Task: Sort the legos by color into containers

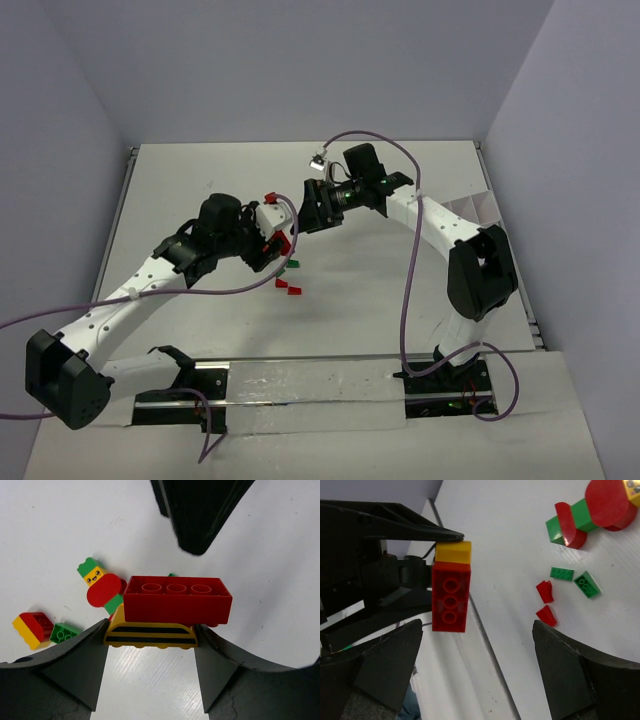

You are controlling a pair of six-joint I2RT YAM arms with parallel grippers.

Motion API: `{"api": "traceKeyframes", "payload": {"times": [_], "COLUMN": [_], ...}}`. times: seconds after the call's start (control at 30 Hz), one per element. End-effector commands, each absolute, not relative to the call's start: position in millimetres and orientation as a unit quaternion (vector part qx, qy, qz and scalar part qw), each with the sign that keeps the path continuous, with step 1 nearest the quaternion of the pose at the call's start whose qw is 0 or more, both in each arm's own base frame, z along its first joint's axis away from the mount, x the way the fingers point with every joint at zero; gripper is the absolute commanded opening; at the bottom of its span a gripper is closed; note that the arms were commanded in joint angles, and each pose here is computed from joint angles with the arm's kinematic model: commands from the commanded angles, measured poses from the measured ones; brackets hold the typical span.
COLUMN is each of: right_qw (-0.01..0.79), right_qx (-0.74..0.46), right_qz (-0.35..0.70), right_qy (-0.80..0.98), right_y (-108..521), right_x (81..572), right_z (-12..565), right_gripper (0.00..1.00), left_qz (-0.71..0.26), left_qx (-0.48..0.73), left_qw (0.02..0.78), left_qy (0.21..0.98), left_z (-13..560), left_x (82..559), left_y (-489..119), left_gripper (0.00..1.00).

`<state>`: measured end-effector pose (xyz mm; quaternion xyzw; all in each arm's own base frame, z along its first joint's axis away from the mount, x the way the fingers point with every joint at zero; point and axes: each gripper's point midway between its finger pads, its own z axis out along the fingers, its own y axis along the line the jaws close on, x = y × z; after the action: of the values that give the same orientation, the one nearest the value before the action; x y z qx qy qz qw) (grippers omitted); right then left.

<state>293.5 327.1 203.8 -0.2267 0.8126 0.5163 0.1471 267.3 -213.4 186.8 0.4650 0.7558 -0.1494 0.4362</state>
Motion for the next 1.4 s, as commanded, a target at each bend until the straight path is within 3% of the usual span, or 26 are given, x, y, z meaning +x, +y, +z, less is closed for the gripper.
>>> {"api": "traceKeyframes", "payload": {"times": [0.0, 0.27, 0.7, 0.9, 1.03, 1.2, 1.3, 1.37], "right_qw": [0.127, 0.124, 0.064, 0.052, 0.044, 0.031, 0.026, 0.028], "right_qx": [-0.228, -0.242, -0.252, -0.255, -0.254, -0.260, -0.264, -0.265], "right_qz": [0.559, 0.544, 0.580, 0.592, 0.600, 0.615, 0.624, 0.628], "right_qy": [0.787, 0.794, 0.772, 0.763, 0.757, 0.744, 0.735, 0.731], "right_y": [338, 341, 350, 353, 354, 352, 349, 345], "right_x": [288, 284, 266, 263, 260, 253, 248, 247], "right_z": [216, 208, 198, 200, 202, 208, 212, 214], "right_gripper": [0.95, 0.90, 0.73, 0.60, 0.42, 0.11, 0.00, 0.00], "left_qz": [-0.151, -0.153, -0.151, -0.148, -0.146, -0.137, -0.130, -0.127], "left_qx": [0.485, 0.508, 0.524, 0.532, 0.535, 0.534, 0.532, 0.531], "left_qw": [0.459, 0.446, 0.443, 0.438, 0.436, 0.435, 0.434, 0.432], "left_qy": [0.729, 0.720, 0.712, 0.709, 0.709, 0.712, 0.716, 0.718], "left_z": [211, 204, 202, 197, 195, 189, 184, 181], "left_x": [270, 262, 257, 254, 254, 254, 254, 252], "left_y": [-234, -246, -253, -255, -256, -252, -248, -245], "left_gripper": [0.39, 0.35, 0.35, 0.34, 0.34, 0.33, 0.31, 0.31]}}
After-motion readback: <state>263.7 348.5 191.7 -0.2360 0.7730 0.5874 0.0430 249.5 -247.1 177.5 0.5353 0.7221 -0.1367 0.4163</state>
